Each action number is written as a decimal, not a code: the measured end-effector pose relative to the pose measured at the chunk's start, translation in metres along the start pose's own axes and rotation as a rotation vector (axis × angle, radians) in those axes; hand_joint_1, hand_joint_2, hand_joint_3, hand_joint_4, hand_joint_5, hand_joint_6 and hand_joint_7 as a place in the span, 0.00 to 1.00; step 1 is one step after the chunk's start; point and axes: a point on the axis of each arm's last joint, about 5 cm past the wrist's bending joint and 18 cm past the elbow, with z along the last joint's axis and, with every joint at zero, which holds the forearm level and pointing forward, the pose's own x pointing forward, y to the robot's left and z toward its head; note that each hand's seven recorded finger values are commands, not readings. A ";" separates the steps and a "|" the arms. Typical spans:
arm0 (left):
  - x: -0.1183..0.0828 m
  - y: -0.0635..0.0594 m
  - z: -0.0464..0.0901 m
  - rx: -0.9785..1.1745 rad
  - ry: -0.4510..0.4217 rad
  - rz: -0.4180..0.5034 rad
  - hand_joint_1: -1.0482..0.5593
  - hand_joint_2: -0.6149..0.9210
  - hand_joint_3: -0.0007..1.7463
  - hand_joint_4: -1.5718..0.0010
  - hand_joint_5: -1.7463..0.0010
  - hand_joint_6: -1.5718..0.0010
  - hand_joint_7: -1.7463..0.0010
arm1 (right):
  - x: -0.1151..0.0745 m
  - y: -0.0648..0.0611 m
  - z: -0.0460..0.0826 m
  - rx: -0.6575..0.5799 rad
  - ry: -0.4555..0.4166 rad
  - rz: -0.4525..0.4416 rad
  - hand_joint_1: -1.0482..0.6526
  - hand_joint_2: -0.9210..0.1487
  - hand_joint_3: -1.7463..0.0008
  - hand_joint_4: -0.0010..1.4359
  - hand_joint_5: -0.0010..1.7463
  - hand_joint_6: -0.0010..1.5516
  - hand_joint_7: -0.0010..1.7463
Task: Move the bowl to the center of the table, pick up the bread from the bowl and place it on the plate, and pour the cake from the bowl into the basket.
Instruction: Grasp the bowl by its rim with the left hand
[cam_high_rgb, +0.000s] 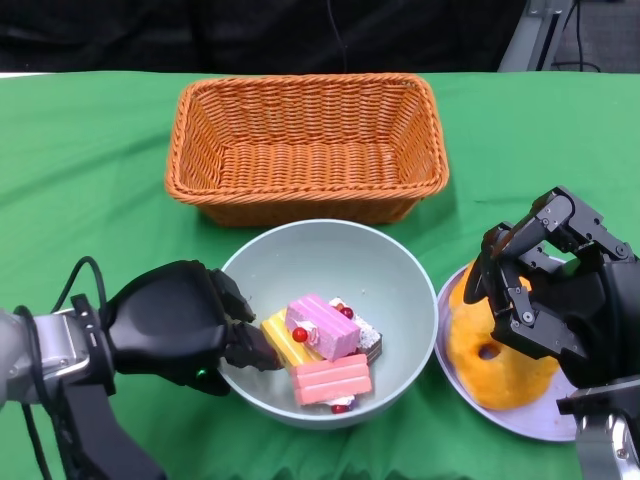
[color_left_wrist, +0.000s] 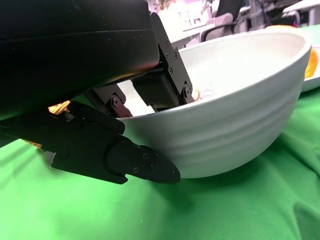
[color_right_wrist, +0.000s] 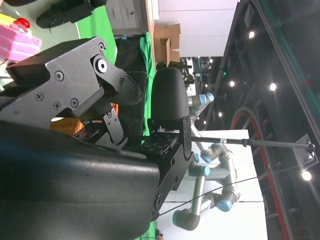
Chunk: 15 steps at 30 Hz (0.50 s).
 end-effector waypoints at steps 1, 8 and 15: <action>0.002 0.000 0.000 0.007 0.005 -0.004 0.37 1.00 0.05 0.38 0.95 0.40 0.99 | 0.000 0.000 0.000 0.000 0.000 0.000 0.59 0.27 0.41 0.52 0.98 0.43 0.82; 0.009 -0.004 0.005 0.003 0.042 -0.025 0.39 1.00 0.05 0.35 0.93 0.38 0.98 | 0.000 0.000 0.001 -0.001 -0.003 0.001 0.59 0.26 0.42 0.52 0.98 0.43 0.81; 0.016 -0.014 0.015 -0.046 0.012 -0.037 0.40 1.00 0.02 0.35 0.85 0.34 0.98 | 0.000 0.001 0.002 0.003 -0.012 -0.002 0.59 0.26 0.42 0.53 0.98 0.43 0.81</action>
